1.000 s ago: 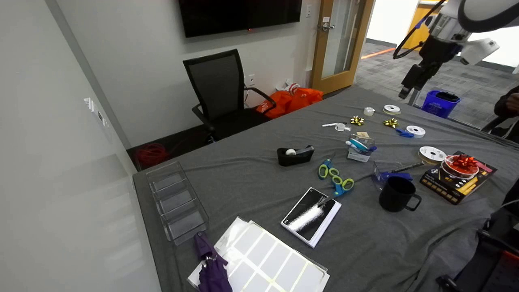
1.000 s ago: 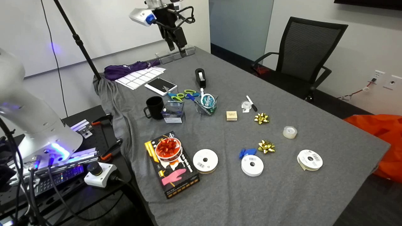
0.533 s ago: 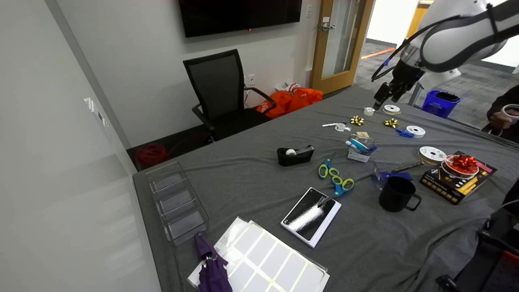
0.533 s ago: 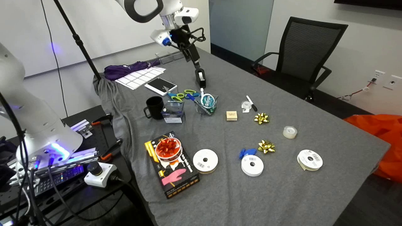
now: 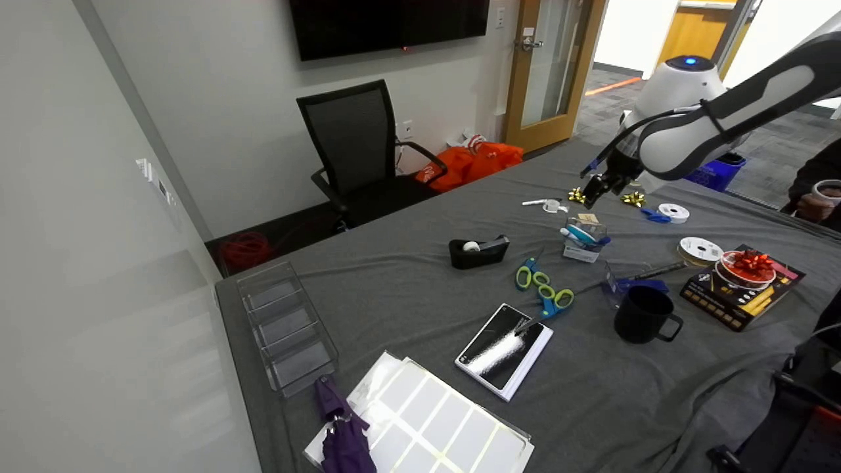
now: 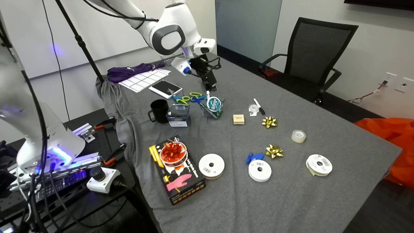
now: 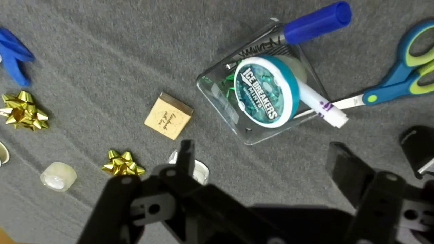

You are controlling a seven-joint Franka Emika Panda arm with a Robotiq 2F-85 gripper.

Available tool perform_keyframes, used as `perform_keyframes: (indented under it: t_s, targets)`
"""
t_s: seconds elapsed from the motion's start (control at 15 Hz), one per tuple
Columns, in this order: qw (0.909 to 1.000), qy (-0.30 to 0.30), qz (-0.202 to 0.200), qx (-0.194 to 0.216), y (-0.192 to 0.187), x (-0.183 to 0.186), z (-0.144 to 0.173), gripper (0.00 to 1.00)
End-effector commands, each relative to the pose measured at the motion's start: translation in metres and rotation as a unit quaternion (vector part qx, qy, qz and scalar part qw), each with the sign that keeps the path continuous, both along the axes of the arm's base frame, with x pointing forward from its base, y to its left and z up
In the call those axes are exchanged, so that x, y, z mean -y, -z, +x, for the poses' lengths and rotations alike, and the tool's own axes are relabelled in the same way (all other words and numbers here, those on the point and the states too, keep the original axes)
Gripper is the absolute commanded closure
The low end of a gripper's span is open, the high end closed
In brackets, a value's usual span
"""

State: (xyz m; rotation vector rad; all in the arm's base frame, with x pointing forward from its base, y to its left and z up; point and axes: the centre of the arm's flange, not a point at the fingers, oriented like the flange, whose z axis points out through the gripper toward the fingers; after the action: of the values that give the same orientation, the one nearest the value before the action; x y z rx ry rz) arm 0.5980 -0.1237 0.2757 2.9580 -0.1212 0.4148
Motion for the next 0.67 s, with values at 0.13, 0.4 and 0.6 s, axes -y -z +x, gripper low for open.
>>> perform_keyframes:
  t_s: [0.13, 0.4, 0.6]
  targets:
    - [0.9994, -0.009, -0.017, -0.028, 0.027, 0.009, 0.012, 0.0]
    - [0.9975, -0.031, -0.035, -0.054, 0.035, 0.009, 0.009, 0.0]
    - [0.9985, -0.023, -0.024, -0.043, 0.035, 0.007, 0.005, 0.0]
